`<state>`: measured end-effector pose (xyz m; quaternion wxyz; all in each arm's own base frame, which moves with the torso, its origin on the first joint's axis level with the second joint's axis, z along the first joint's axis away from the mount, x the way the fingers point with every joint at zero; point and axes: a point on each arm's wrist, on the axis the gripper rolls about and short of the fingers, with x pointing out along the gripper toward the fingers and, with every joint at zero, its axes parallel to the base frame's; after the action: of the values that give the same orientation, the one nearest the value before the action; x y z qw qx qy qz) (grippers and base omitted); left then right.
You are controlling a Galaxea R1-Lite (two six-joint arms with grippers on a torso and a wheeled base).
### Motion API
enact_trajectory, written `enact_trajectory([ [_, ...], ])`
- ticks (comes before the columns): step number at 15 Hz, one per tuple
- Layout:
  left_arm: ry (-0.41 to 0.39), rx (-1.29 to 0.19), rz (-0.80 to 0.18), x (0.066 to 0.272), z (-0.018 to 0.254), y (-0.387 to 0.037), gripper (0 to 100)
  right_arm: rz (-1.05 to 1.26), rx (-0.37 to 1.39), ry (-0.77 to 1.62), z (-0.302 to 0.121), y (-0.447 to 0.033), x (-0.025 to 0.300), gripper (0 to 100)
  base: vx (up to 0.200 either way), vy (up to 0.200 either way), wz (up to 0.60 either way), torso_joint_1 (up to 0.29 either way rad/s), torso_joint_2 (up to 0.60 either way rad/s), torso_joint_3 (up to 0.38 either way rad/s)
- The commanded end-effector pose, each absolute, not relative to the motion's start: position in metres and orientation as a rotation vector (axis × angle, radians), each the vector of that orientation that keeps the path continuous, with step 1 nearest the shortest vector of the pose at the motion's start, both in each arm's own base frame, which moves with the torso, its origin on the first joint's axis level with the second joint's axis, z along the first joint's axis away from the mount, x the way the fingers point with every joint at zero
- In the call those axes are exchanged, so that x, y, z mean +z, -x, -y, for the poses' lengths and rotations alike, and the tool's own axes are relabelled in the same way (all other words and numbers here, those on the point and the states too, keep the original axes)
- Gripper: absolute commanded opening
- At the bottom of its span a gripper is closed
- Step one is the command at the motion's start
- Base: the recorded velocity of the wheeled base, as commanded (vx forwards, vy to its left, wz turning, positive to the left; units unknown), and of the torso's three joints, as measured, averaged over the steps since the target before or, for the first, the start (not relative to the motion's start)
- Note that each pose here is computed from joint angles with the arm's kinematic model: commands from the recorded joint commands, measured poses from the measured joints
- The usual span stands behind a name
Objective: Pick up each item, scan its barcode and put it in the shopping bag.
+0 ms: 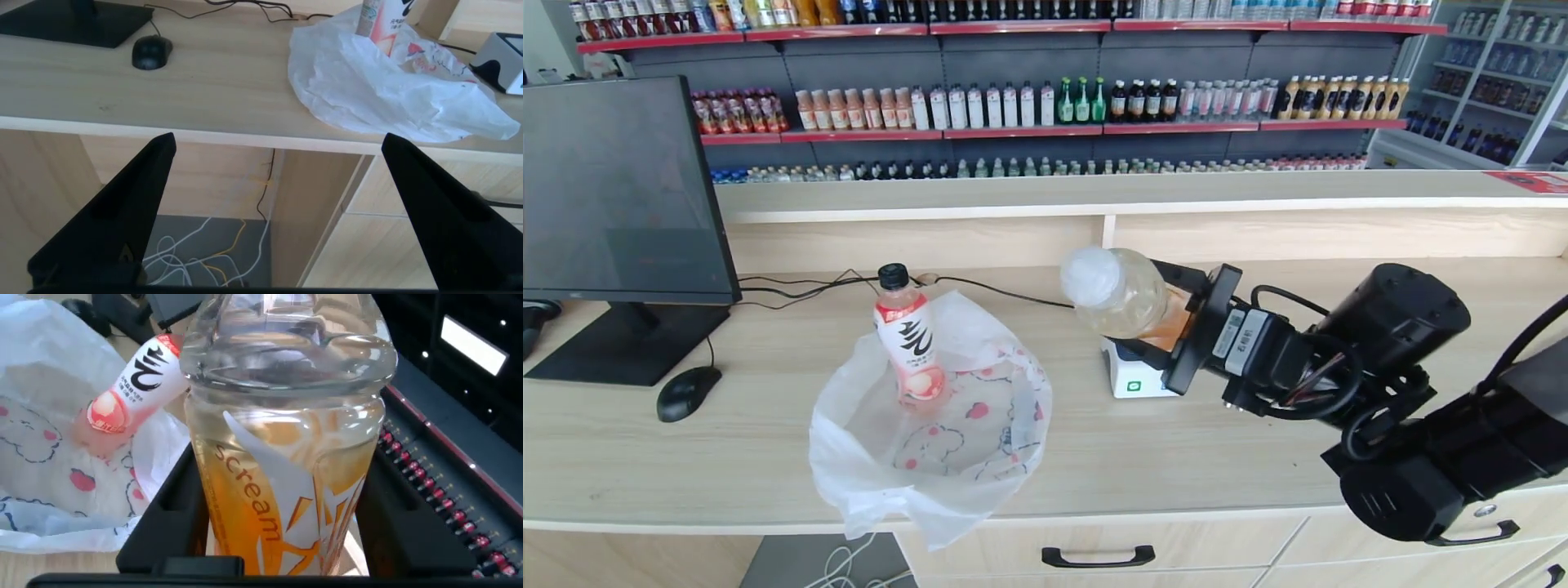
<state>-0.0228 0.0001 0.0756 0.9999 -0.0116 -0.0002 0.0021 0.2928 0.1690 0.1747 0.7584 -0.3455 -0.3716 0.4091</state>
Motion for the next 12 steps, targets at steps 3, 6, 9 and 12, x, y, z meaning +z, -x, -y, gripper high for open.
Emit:
enact_trajectory([
  [3,0.023,0.005,0.002,0.076,0.0,0.023,100,0.829,0.896,0.833,-0.155,-0.308,0.165,0,0.0,0.0,0.0,0.0,0.0,0.0],
  [6,0.023,0.005,0.003,0.076,0.0,0.023,100,0.859,0.86,0.865,-0.146,-0.317,0.171,0,0.0,0.0,0.0,0.0,0.0,0.0],
  [9,0.028,0.005,0.003,0.076,0.0,0.023,100,0.858,0.903,0.877,-0.146,-0.329,0.159,0,0.0,0.0,0.0,0.0,0.0,0.0],
  [12,0.028,0.005,0.003,0.076,0.0,0.023,100,0.889,0.922,0.883,-0.152,-0.342,0.155,0,0.0,0.0,0.0,0.0,0.0,0.0],
])
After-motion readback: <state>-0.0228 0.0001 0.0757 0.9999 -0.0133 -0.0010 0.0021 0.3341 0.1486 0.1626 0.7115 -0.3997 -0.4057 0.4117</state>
